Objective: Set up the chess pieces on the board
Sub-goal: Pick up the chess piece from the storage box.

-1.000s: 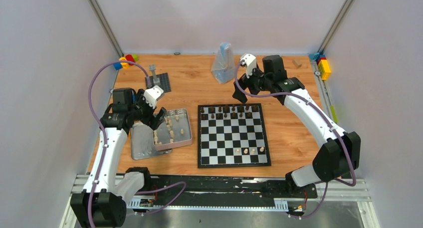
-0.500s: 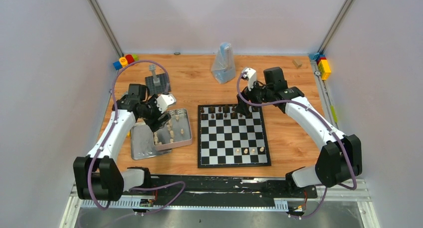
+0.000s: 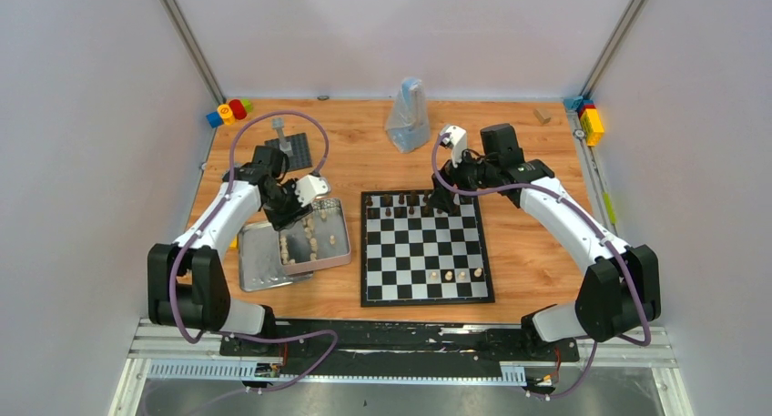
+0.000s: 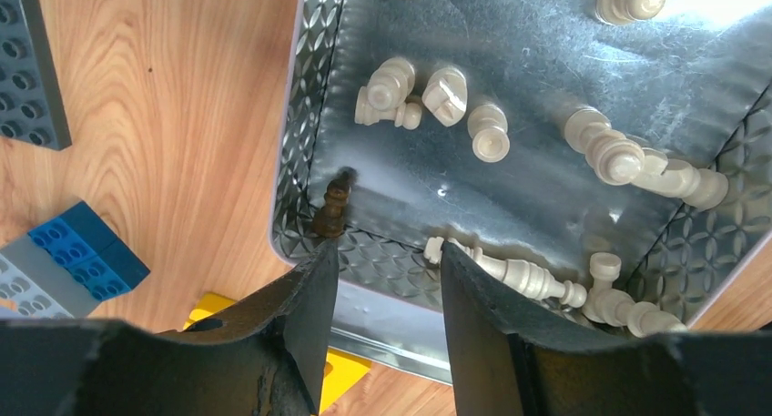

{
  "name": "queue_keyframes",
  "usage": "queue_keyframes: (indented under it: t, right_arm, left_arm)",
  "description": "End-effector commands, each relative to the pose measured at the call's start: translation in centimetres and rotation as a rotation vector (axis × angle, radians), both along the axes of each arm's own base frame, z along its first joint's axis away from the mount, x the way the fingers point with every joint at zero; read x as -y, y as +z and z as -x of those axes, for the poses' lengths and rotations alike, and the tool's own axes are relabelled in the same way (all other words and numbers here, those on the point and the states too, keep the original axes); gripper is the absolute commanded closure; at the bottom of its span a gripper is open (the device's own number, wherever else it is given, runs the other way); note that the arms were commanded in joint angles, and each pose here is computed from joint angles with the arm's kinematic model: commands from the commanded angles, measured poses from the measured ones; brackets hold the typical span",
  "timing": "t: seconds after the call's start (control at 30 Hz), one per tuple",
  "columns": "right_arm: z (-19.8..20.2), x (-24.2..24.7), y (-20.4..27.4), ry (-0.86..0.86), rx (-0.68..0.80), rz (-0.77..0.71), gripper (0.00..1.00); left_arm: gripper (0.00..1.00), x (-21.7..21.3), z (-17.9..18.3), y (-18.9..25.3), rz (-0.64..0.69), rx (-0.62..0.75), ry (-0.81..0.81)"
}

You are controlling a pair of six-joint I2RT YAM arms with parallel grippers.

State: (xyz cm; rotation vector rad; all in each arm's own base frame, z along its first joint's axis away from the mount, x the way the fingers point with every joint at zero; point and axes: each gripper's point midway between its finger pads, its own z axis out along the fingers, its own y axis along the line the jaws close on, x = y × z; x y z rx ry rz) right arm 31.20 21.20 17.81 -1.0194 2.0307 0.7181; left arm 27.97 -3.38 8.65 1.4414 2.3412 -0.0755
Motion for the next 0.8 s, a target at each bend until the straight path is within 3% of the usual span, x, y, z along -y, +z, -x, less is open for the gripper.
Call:
queue_keyframes:
  t: [0.0, 0.77]
  right_arm:
    - [-0.1, -0.3, 1.0, 0.028, 0.047, -0.028, 0.08]
    - [0.1, -0.3, 0.7, 0.037, 0.041, -0.022, 0.08]
  left_arm:
    - [0.48, 0.0, -1.3, 0.2, -0.051, 0.036, -0.04]
    - [0.57, -0.5, -2.7, -2.8, -0.221, 0.035, -0.11]
